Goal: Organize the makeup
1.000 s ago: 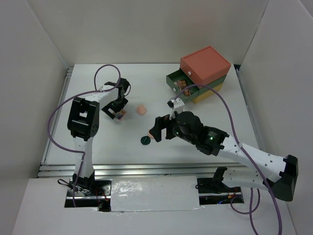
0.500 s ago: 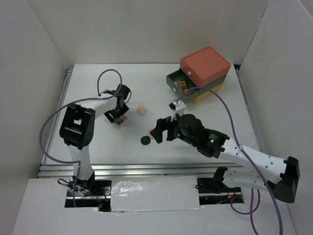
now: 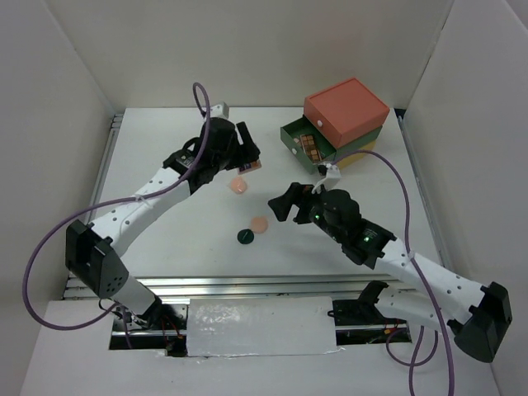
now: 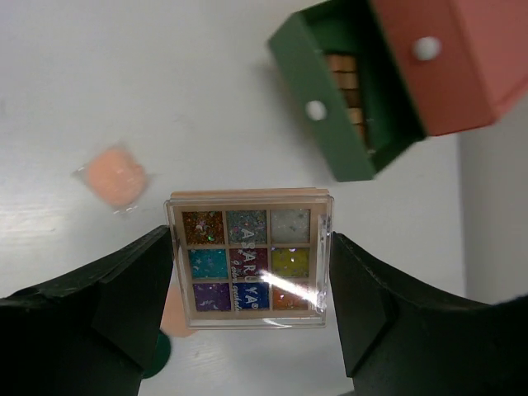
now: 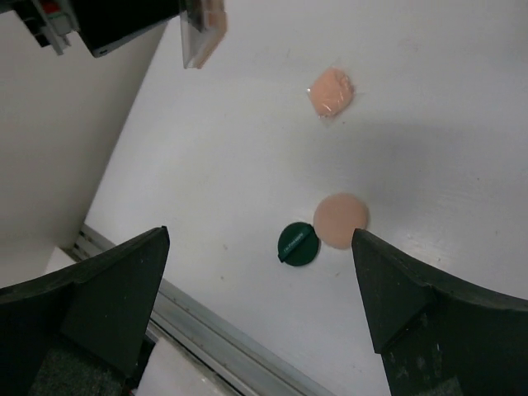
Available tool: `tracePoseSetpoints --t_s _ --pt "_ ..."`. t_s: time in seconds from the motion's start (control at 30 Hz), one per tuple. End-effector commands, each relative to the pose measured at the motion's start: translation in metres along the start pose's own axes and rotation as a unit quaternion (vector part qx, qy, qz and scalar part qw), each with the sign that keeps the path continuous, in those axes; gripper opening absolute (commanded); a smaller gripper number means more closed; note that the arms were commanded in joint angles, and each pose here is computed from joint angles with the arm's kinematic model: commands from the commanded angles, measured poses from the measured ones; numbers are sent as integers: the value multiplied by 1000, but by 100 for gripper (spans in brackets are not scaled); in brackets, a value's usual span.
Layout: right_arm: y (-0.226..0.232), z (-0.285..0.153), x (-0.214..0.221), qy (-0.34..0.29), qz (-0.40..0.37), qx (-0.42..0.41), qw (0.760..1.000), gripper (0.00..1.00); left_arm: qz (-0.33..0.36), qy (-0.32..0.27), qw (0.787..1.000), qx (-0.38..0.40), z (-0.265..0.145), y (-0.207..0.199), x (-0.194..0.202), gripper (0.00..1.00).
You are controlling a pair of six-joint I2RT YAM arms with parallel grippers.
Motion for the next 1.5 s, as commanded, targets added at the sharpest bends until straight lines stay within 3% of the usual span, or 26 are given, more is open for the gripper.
tracePoseSetpoints --t_s 0.0,0.3,0.53,0.63,0.8,1.07,1.27,1.37,1.47 --pt "18 -9 -23 -60 42 -110 991 100 20 -32 992 122 -21 -36 -28 0" --pt "38 7 -48 -106 28 -149 983 98 -1 -29 981 191 -59 -59 -28 0" --pt "43 32 -67 -159 50 -118 979 72 -10 -22 978 207 -82 -57 -21 0" --pt "49 39 -74 -174 44 -129 975 66 -11 -20 981 193 -86 -53 -18 0" --pt "58 42 -81 -182 39 -150 971 65 -9 -26 985 169 -86 -45 -17 0" --pt "64 38 -63 -142 34 -196 970 70 -7 -35 991 128 -82 -41 -22 0" --pt "71 44 -74 -161 28 -187 969 72 -8 -27 990 135 -82 -43 -21 0" --pt "74 55 -79 -161 32 -169 972 67 -11 -24 990 141 -84 -42 -19 0" --pt "73 67 -78 -154 31 -153 976 52 -10 -29 989 146 -90 -42 -21 0"
Point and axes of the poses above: each gripper's point midway between its finger pads, its own z axis out along the fingers, its own y axis along the line the jaws close on, x = y × z, the point moved 8 cm from there along -z, back along the fingers, and after that the axes turned 2 degrees about z, right-handed, at the moved point
